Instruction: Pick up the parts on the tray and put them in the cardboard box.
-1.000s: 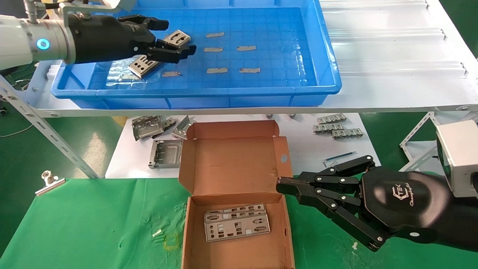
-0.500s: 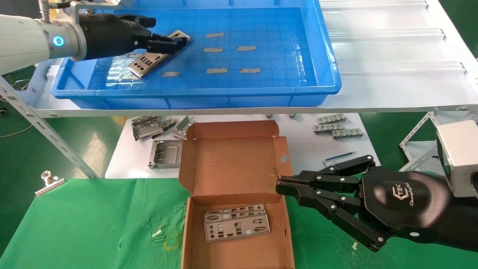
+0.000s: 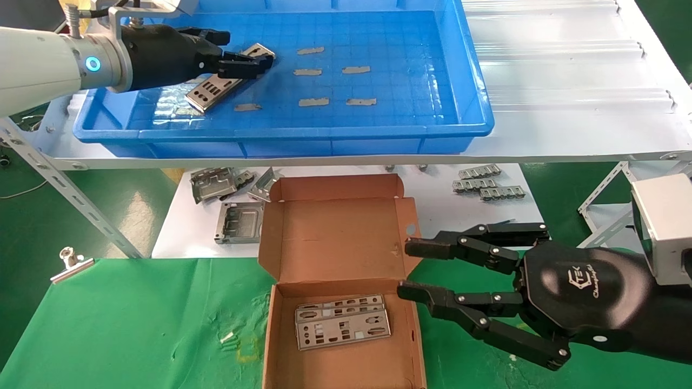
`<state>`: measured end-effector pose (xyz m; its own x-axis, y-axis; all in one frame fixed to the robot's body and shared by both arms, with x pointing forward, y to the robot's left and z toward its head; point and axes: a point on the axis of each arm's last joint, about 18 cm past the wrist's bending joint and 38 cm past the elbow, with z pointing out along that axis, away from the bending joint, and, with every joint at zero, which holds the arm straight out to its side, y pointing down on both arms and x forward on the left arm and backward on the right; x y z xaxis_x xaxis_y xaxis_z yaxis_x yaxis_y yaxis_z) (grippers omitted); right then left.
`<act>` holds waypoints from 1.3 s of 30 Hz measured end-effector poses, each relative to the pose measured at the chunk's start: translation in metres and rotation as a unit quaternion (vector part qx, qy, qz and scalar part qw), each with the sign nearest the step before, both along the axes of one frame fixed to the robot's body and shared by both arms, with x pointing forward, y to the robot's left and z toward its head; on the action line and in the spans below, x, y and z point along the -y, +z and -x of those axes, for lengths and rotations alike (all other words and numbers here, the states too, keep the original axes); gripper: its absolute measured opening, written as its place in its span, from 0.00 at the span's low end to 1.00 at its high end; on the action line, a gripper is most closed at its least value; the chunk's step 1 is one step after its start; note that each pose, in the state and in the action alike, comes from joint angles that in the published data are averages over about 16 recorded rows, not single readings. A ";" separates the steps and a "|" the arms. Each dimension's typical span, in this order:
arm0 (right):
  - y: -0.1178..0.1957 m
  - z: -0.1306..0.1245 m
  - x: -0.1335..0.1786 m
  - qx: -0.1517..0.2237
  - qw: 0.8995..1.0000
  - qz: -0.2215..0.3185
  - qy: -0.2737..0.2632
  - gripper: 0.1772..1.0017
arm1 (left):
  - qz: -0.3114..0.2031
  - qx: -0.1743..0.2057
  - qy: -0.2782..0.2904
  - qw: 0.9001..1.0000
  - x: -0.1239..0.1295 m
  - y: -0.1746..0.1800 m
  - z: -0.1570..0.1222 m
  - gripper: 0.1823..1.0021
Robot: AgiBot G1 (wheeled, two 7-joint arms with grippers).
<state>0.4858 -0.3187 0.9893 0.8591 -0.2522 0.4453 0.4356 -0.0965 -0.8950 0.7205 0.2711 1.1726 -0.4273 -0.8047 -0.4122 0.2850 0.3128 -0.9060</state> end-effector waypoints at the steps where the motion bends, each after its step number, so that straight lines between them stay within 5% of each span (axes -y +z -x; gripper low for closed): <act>1: 0.000 0.000 0.000 0.000 1.000 0.000 0.000 0.27 | 0.001 -0.001 -0.001 1.000 0.000 0.000 0.000 0.94; 10: 0.000 0.000 0.000 0.000 1.000 0.000 0.000 0.51 | 0.007 -0.006 -0.007 1.000 0.003 -0.002 0.000 0.81; 20: 0.000 0.000 0.000 0.000 1.000 0.000 0.000 0.79 | 0.007 -0.005 -0.003 1.000 0.002 -0.002 -0.001 0.54; 26: 0.000 0.000 0.000 0.000 1.000 0.000 0.000 0.90 | 0.005 0.002 0.001 1.000 0.001 0.001 -0.001 0.41; 39: 0.000 0.000 0.000 0.000 1.000 0.000 0.000 0.99 | 0.003 0.016 0.005 1.000 0.001 0.006 -0.001 0.35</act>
